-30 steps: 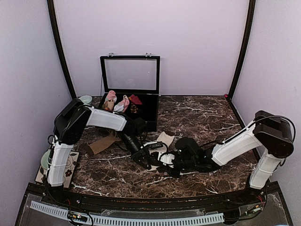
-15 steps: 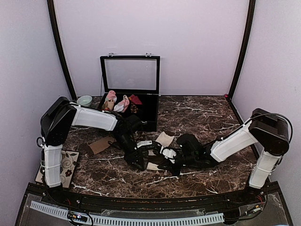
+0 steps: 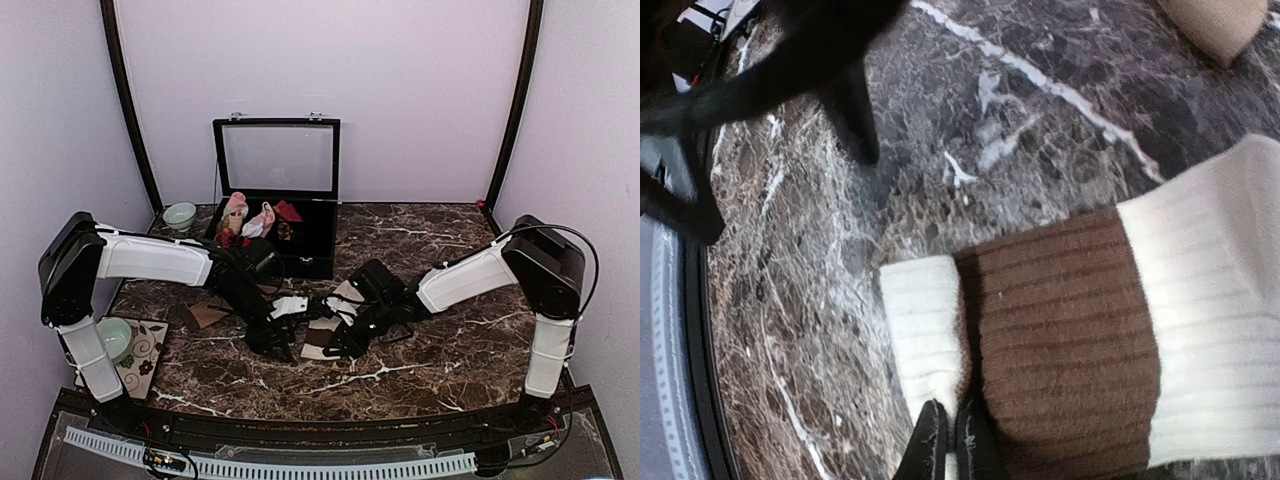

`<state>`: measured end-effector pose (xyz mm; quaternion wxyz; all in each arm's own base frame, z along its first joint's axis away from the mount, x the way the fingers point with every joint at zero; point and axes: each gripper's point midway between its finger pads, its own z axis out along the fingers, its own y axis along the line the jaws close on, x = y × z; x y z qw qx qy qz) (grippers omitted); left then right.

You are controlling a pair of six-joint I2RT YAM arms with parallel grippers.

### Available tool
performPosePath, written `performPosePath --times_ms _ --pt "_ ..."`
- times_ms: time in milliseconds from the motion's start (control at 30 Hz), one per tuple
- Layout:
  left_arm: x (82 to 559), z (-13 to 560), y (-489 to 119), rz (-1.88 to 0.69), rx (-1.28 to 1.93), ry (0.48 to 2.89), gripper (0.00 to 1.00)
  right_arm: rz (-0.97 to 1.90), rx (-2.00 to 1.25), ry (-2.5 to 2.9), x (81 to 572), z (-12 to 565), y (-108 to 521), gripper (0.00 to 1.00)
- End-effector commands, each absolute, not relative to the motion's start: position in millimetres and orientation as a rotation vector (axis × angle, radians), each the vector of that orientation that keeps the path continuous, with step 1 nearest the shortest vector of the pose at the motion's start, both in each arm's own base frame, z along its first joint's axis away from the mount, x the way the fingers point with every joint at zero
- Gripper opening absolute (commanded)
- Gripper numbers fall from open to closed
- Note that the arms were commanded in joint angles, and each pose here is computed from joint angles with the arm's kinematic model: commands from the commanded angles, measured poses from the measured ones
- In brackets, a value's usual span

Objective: Roll the socks
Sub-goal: Roll the sock at the center of the board.

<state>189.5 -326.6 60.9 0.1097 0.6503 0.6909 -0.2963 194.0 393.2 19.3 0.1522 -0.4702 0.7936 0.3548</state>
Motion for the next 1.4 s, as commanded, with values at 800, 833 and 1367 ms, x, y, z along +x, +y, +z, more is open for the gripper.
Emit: performPosePath --times_ms 800,833,1367 --pt "190 16 -351 -0.485 2.159 1.583 0.49 1.119 -1.070 2.850 170 -43 353 0.00" --pt "190 14 -350 -0.484 2.164 1.598 0.50 1.118 -1.073 2.858 169 -45 353 0.00" --pt "184 -7 -327 -0.584 2.257 1.837 0.19 1.200 -1.017 2.830 169 -31 355 0.07"
